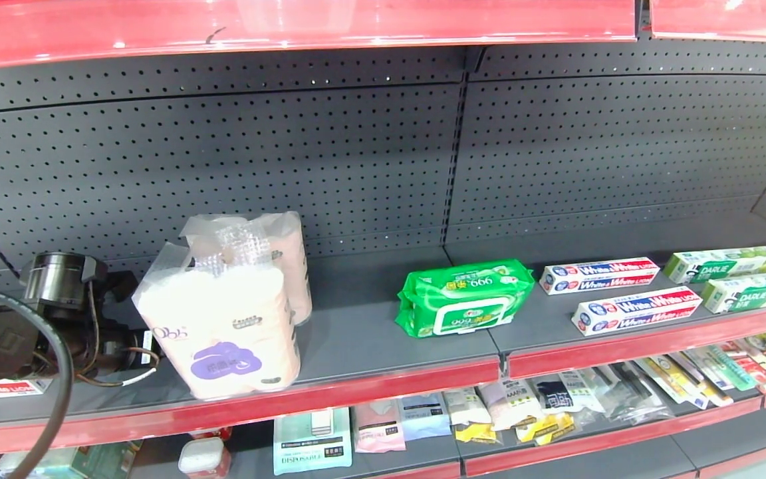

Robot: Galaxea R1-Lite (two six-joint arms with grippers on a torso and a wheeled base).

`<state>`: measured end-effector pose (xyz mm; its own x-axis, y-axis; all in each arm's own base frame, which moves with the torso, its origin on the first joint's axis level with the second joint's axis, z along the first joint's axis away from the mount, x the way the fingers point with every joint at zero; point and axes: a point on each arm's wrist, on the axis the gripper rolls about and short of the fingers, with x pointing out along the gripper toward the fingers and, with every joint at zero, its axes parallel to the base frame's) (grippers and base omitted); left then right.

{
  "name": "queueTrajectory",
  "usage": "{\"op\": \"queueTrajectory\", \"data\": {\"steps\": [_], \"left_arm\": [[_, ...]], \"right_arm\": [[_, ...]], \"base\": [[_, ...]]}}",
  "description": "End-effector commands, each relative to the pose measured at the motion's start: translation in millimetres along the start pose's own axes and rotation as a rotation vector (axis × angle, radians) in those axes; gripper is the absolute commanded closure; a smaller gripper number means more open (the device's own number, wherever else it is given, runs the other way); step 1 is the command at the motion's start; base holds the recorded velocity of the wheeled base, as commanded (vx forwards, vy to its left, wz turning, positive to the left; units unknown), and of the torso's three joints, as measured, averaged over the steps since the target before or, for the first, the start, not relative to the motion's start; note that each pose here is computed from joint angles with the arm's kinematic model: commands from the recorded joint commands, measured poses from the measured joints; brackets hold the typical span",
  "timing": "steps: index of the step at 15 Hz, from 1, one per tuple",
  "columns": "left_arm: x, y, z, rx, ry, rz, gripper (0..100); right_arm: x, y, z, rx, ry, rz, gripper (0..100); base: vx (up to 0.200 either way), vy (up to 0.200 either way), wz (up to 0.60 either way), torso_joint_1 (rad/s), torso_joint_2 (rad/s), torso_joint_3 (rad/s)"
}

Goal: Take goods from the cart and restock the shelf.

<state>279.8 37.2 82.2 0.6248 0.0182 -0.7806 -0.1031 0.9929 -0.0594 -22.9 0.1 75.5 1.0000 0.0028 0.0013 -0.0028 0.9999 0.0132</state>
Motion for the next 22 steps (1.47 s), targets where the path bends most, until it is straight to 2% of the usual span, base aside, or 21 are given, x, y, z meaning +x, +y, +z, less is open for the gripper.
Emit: {"op": "queueTrajectory", "data": {"steps": [1,7,18,22], "left_arm": [[-0.6,-1.1,0.3,0.003,-0.002,-0.001,0],[1.5,-1.0,-0.7,-0.004,0.007,-0.001,0],[2.9,-4.4,-0.9,0.006,0.011,-0.008,0],[-0.2,-1.0,0.4,-0.002,-0.001,0.024,0]], "right_arm": [[0.1,0.0,0.0,0.001,0.001,0.000,0],[0.1,0.0,0.0,0.001,0.001,0.000,0],[0.1,0.0,0.0,-0.001,0.001,0.000,0],[0.1,0.0,0.0,0.001,0.001,0.000,0]], "base": [[0.000,0.000,0.00,0.000,0.00,0.000],[0.000,0.000,0.00,0.000,0.00,0.000],[0.000,0.000,0.00,0.000,0.00,0.000],[0.000,0.000,0.00,0.000,0.00,0.000]]}}
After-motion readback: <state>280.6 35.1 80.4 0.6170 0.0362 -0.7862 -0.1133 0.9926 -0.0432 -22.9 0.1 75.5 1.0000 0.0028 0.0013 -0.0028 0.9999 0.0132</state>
